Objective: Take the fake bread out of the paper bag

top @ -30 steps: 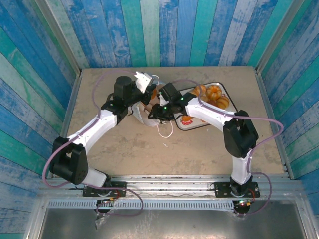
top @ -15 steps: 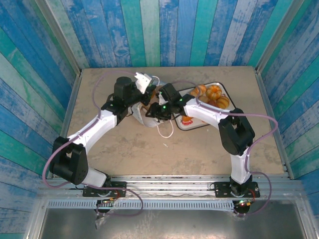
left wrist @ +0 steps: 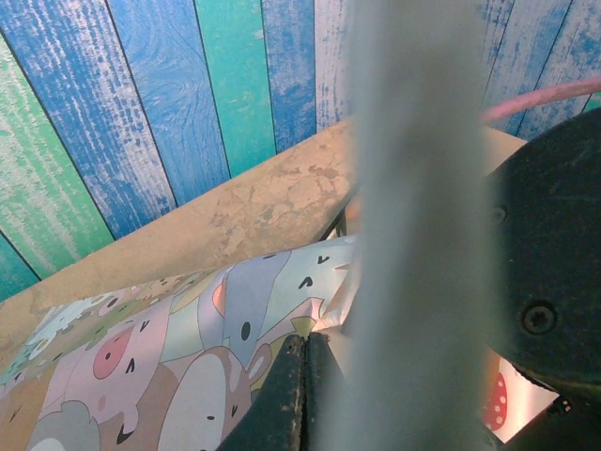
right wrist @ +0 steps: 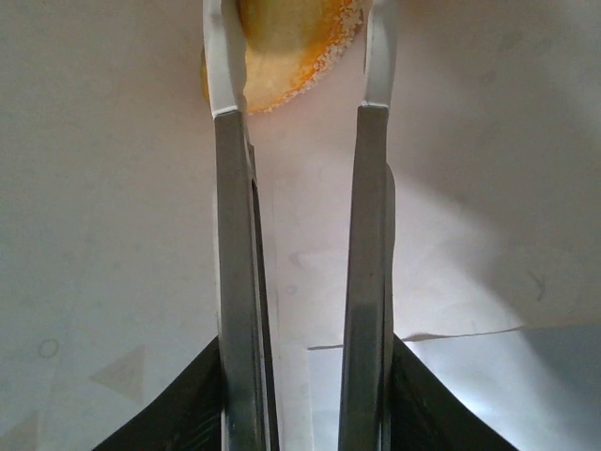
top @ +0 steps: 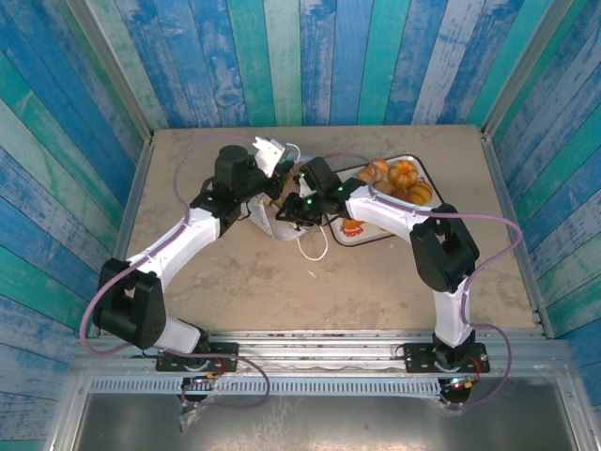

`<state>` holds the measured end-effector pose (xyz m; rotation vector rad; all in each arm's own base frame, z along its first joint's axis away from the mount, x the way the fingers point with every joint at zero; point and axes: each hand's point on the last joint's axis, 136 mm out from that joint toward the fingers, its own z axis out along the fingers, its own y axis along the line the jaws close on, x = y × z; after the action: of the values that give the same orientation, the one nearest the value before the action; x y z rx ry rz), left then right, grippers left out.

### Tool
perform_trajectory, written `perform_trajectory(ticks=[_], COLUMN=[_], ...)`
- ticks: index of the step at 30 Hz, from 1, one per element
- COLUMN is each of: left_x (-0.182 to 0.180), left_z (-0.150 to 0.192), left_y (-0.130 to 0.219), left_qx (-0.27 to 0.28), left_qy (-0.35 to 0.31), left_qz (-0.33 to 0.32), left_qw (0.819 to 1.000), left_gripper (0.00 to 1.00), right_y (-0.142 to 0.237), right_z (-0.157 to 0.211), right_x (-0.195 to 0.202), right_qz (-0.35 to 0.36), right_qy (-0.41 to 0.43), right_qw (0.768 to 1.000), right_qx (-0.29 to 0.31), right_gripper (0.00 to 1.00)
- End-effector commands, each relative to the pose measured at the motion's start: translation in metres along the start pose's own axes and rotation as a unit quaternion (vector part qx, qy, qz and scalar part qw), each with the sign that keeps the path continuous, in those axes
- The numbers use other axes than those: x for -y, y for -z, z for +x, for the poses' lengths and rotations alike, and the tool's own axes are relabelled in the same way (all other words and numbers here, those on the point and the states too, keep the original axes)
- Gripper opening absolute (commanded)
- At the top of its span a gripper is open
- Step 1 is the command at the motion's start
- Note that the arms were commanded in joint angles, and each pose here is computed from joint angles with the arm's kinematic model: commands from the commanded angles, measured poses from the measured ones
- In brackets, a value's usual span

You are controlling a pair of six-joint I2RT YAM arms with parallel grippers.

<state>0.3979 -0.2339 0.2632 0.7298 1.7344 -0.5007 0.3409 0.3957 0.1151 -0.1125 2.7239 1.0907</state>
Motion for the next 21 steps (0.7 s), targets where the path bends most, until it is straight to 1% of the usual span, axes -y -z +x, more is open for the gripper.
perform_trajectory(ticks=[1,9,13,15,21], left_x=[0.003,-0.017,-0.027,-0.037,-0.054], left_z=[-0.034,-0.035,-0.035,-0.033,-0.040], left_y=[0.020,0.022,0.023,0.023,0.028], left_qx=[0.048,0.046,0.046,0.044,0.052], left_qy=[-0.007,0.014,0.028,0.042,0.064], left_qz=[-0.007,-0.064,-0.092,-0.118,-0.167], left_qw=[0.999,0.997,0.994,0.991,0.983], left_gripper=[0.01,0.01,0.01,0.01,0.03], right_y=[0.009,0.051,0.076,0.089,0.131], right_z=[-0.005,-0.003,-0.001,0.002,0.010], right_x=[0.003,-0.002,-0.004,-0.002,-0.005], right_qz=[0.019,0.073,0.098,0.111,0.132], right_qy=[0.013,0.077,0.102,0.109,0.134], right_qw=[1.000,0.993,0.988,0.985,0.978], right_qx=[0.009,0.046,0.065,0.072,0.093], right_gripper=[0.28,0.19,0.17,0.16,0.16])
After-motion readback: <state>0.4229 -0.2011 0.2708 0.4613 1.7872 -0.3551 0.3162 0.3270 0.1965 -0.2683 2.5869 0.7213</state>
